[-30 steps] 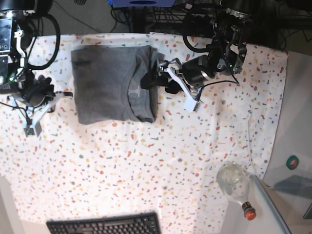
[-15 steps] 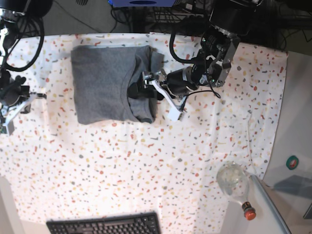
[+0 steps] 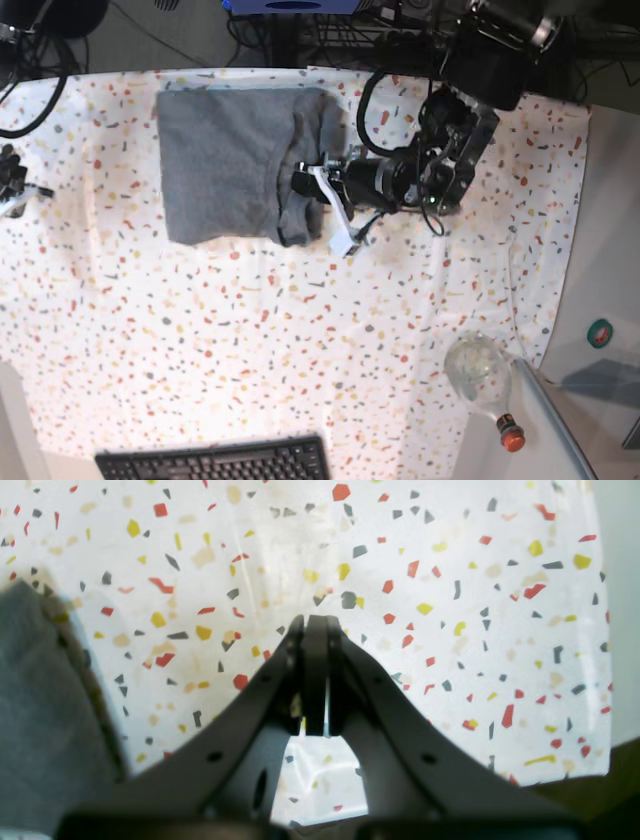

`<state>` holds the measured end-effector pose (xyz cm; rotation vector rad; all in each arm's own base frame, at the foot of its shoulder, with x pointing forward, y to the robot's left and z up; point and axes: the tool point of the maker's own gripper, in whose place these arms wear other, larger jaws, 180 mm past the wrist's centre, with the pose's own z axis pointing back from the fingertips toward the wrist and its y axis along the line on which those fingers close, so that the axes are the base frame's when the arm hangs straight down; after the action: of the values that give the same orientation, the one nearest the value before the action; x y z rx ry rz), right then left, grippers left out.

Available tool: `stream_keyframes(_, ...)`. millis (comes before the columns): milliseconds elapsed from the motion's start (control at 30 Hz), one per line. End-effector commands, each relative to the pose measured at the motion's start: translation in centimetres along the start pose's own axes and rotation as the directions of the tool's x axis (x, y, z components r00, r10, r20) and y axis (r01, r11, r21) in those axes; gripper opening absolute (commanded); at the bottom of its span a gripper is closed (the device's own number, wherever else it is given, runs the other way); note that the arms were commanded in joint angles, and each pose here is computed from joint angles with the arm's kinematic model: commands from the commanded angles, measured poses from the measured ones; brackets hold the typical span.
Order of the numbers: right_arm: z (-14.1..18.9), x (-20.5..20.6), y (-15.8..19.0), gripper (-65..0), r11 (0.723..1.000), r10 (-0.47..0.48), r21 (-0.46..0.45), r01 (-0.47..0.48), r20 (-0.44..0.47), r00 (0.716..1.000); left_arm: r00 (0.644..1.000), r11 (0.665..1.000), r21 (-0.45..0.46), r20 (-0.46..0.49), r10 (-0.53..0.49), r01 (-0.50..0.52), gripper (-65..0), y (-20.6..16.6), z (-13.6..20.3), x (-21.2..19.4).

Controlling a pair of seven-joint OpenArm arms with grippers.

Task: Layout the t-shirt on the table in an organized manner, then fold the t-shirt properly
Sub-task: 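Tuck and smooth the bundle's side with the left gripper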

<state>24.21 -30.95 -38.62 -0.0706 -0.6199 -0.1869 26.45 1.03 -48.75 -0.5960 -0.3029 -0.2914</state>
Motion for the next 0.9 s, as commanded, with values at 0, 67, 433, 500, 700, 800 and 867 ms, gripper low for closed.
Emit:
stream_keyframes(0, 0.3, 1.1, -0.1, -65.0, 1.0, 0.024, 0.004, -0.025, 0.04, 0.999, 0.995, 0.994, 0.04, 0.0, -0.098, 0.098, -65.0, 0.4, 0.6, 2.3)
stream_keyframes(67, 0.3, 0.6, 0.1, -65.0, 0.999, 0.045, 0.016, -0.045, 0.031, 0.999, 0.953, 0.948, 0.106, -0.074, -0.294, 0.301, -65.0, 0.4, 0.5, 4.0)
stream_keyframes(433, 0.1, -1.9, 0.7, -65.0, 0.999, 0.03, 0.031, -0.03, -0.021, 0.999, 0.378, 0.324, 0.252, -0.209, -0.902, 0.912, -65.0, -8.5, -3.2, 11.0)
stream_keyframes(500, 0.1, -2.5, 0.6, -65.0, 0.999, 0.031, 0.03, -0.03, -0.031, 0.999, 0.272, 0.22, 0.253, -0.189, -0.944, 0.942, -65.0, -10.5, -4.0, 11.0)
stream_keyframes(700, 0.3, -3.7, 0.4, -65.0, 0.999, 0.034, 0.027, -0.033, -0.057, 0.998, 0.188, 0.142, 0.233, -0.192, -0.963, 0.962, -65.0, -12.4, -6.2, 10.6)
stream_keyframes(800, 0.3, -4.2, 0.3, -65.0, 0.999, 0.034, 0.026, -0.033, -0.067, 0.997, 0.181, 0.144, 0.228, -0.147, -0.972, 0.963, -65.0, -13.1, -6.6, 10.7)
stream_keyframes(867, 0.3, -4.3, 0.3, -65.0, 0.999, 0.035, 0.026, -0.033, -0.07, 0.997, 0.176, 0.144, 0.228, -0.126, -0.976, 0.963, -65.0, -13.5, -6.6, 10.7)
